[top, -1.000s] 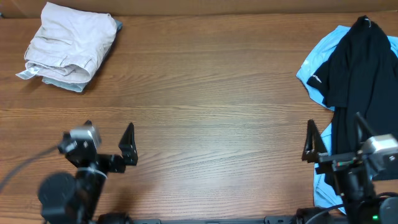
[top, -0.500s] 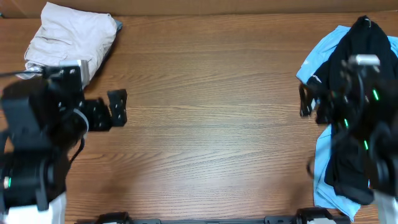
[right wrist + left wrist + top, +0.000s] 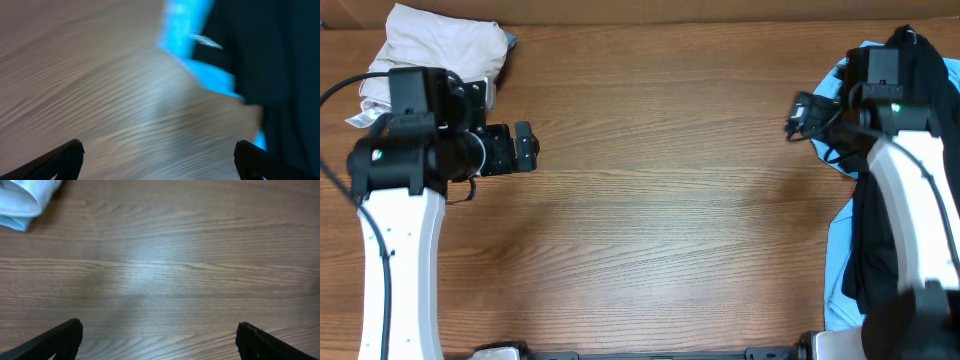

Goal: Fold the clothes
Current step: 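Move the right gripper onto the black t-shirt at the right edge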

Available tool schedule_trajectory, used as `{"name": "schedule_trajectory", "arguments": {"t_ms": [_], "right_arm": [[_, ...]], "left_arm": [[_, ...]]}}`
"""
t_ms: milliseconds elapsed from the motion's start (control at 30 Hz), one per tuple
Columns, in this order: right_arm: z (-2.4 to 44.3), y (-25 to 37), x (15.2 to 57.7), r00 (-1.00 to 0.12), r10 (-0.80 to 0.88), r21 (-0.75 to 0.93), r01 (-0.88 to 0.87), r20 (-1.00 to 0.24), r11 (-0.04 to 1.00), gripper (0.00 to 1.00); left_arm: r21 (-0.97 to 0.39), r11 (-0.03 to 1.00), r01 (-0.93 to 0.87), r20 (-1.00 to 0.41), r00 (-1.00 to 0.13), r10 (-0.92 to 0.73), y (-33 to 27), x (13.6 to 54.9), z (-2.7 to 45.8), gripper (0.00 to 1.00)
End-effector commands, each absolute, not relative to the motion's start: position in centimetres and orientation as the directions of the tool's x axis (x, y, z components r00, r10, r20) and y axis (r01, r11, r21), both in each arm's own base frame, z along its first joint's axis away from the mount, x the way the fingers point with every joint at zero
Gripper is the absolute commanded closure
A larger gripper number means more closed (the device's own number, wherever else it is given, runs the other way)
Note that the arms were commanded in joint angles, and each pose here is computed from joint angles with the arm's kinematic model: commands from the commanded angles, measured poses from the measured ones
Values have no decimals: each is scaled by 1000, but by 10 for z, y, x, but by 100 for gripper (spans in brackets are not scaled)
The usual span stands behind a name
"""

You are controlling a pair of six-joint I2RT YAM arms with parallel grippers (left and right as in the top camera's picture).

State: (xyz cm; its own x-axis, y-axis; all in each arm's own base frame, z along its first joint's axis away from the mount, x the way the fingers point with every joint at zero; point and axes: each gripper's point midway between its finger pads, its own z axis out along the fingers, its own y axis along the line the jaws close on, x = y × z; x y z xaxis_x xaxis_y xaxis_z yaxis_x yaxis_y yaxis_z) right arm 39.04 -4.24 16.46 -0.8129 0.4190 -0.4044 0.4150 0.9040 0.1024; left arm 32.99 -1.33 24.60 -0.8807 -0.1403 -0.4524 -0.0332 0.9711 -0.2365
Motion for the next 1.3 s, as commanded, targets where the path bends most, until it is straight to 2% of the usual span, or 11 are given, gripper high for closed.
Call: {"name": "schedule_trajectory", "arguments": {"t_ms": [0,167,467,633,700,900,1033,1067,1133,1267], "right_arm": [[141,-95,389,-684,622,47,658,-382,752,0],[86,-126,386,-654,703,12,730,-279,684,1],[50,-138,401,-632,714,31,742,-300,670,6],[43,-139,408,-619,711,56,740,-334,671,21],[40,-139,408,-616,710,60,739,-341,671,23],[35,-140,409,-614,709,64,739,-348,671,46],[29,-141,411,-613,708,62,739,-351,671,45],[26,-141,410,-614,708,61,739,-349,671,39],[21,-141,408,-621,706,51,738,-341,673,32],[11,-147,397,-626,703,-10,749,-337,662,30]], "left_arm": [[-233,972,-20,-429,-895,-121,-14,340,237,1],[-240,970,-47,-349,-928,-131,-13,347,211,0],[-249,963,-106,-224,-961,-163,-13,357,169,0],[-248,961,-121,-176,-970,-167,-12,360,153,0],[-247,961,-123,-166,-972,-168,-12,361,149,0],[-248,961,-119,-183,-969,-167,-12,369,145,0],[-250,962,-113,-210,-963,-167,-11,375,147,0],[-250,962,-111,-215,-962,-167,-11,377,147,0],[-250,962,-110,-219,-961,-167,-11,378,147,0],[-250,962,-109,-225,-960,-167,-11,379,148,0]]}}
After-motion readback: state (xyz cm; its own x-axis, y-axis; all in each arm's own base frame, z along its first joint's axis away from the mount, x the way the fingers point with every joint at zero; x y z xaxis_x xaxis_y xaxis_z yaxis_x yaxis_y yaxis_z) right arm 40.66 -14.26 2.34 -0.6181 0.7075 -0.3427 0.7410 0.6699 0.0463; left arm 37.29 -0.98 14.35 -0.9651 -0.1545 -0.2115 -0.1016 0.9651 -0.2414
